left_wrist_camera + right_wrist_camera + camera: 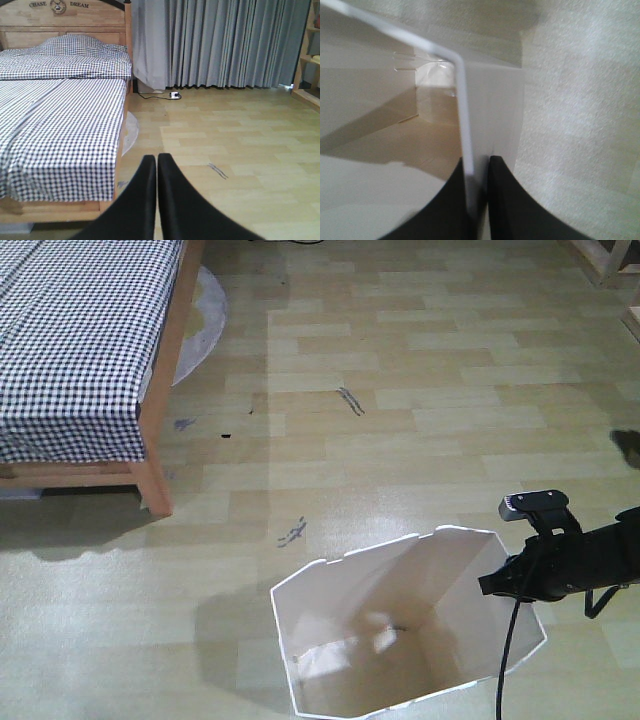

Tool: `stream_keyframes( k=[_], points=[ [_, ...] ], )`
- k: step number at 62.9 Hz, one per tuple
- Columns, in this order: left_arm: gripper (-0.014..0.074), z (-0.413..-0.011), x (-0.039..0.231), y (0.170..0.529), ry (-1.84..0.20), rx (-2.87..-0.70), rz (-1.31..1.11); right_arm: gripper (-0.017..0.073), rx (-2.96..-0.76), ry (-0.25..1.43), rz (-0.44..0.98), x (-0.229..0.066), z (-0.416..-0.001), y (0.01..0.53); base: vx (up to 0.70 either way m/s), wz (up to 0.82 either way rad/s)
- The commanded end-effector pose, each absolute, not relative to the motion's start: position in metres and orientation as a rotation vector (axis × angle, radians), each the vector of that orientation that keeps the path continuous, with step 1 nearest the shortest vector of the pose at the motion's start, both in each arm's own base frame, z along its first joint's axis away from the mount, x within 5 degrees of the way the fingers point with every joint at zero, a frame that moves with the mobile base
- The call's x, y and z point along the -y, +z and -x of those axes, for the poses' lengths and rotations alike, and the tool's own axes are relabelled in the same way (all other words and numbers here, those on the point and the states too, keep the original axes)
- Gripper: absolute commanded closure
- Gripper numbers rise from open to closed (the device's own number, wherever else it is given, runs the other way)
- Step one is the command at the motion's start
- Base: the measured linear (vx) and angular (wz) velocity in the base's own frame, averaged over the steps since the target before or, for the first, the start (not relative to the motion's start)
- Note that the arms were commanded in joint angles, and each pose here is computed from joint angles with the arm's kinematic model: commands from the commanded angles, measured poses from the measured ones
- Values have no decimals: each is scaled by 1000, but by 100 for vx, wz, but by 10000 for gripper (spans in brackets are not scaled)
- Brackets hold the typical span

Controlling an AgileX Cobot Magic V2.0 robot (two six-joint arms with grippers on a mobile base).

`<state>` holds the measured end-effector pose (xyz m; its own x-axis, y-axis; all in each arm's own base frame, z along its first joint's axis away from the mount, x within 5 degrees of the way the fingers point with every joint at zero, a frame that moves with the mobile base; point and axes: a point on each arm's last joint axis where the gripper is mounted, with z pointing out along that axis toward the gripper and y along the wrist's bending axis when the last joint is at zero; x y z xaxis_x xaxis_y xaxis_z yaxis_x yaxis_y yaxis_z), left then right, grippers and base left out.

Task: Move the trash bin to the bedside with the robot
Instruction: 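Hold the bin in the right gripper while the base drives to the bed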

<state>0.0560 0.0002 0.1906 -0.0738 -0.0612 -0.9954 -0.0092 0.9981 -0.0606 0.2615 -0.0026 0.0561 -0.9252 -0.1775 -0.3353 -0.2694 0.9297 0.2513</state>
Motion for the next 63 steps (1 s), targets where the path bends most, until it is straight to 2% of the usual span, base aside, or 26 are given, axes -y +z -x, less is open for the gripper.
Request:
stream_keyframes(
  k=[1, 63],
  points=[
    [599, -57, 0, 189, -55, -1584, 60, 565, -2668, 596, 270, -7, -270, 78, 40, -4],
    [599, -57, 0, 189, -55, -1584, 60, 565, -2668, 596, 270, -7, -270, 78, 44, -2]
  ],
)
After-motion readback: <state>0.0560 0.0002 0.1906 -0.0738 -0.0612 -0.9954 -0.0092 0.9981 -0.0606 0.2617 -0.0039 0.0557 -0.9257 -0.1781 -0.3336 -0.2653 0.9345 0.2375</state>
